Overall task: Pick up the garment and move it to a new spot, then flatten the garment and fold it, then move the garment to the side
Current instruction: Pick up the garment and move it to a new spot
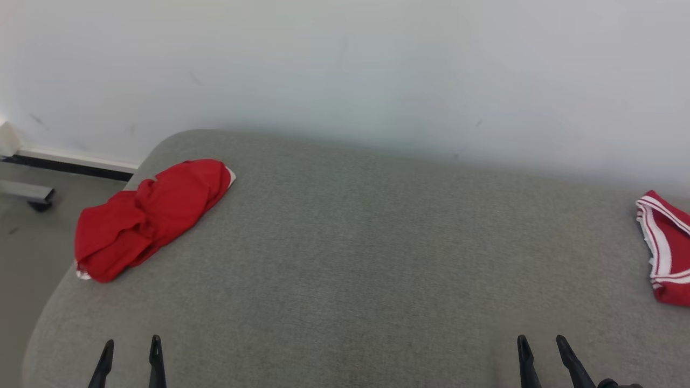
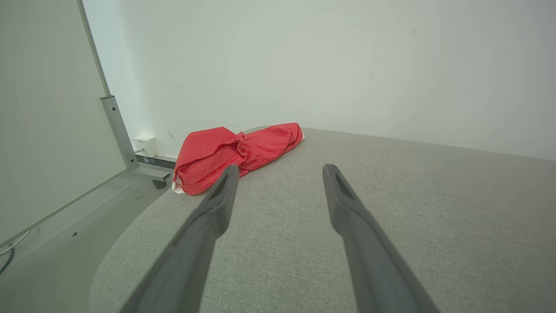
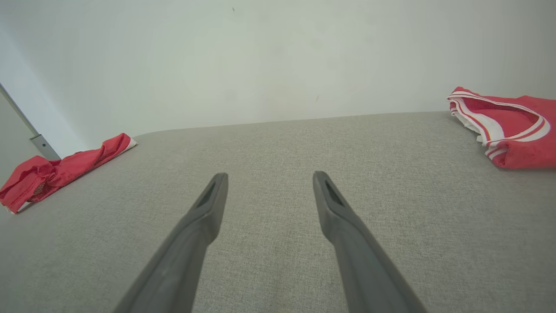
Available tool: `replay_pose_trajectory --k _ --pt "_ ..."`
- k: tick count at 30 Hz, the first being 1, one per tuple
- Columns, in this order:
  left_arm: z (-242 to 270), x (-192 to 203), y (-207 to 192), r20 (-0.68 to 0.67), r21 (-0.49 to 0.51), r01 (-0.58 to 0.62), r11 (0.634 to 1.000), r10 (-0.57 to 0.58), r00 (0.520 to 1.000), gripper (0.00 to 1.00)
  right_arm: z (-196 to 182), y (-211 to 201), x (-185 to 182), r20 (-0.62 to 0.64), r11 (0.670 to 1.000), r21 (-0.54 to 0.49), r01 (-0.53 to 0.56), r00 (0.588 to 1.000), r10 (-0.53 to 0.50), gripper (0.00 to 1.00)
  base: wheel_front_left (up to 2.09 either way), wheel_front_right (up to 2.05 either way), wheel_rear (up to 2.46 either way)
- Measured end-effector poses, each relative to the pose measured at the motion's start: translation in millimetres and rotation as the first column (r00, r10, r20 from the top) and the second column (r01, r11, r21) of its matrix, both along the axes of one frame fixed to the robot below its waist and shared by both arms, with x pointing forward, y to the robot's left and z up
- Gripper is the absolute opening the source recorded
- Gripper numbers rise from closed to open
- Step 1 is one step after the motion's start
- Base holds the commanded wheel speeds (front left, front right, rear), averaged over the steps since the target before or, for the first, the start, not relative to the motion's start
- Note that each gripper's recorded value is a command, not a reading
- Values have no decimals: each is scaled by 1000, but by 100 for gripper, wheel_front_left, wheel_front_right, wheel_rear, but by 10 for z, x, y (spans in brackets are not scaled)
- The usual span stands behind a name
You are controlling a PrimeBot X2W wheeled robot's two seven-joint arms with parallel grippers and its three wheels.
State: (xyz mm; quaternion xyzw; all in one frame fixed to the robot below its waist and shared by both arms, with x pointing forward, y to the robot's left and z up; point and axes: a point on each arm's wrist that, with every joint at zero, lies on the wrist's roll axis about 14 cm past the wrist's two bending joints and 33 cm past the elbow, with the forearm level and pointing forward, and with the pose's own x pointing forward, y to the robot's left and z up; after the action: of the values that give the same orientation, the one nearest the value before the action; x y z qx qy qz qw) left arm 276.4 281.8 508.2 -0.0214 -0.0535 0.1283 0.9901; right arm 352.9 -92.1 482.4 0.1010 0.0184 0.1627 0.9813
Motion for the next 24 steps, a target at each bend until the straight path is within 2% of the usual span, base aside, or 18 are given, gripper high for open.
replay_pose_trajectory --k 9,16,24 --pt "-29 -502 434 -7 4 -179 984 179 984 100 16 530 104 6 988 2 -153 988 153 100 0 0 0" --pt "-38 -891 687 -7 -6 -311 950 311 950 100 30 991 121 13 959 -2 -284 959 284 100 0 0 0" --pt "-47 -1091 791 -21 -7 -391 920 391 920 100 -14 1270 184 1 931 1 -365 931 365 100 0 0 0"
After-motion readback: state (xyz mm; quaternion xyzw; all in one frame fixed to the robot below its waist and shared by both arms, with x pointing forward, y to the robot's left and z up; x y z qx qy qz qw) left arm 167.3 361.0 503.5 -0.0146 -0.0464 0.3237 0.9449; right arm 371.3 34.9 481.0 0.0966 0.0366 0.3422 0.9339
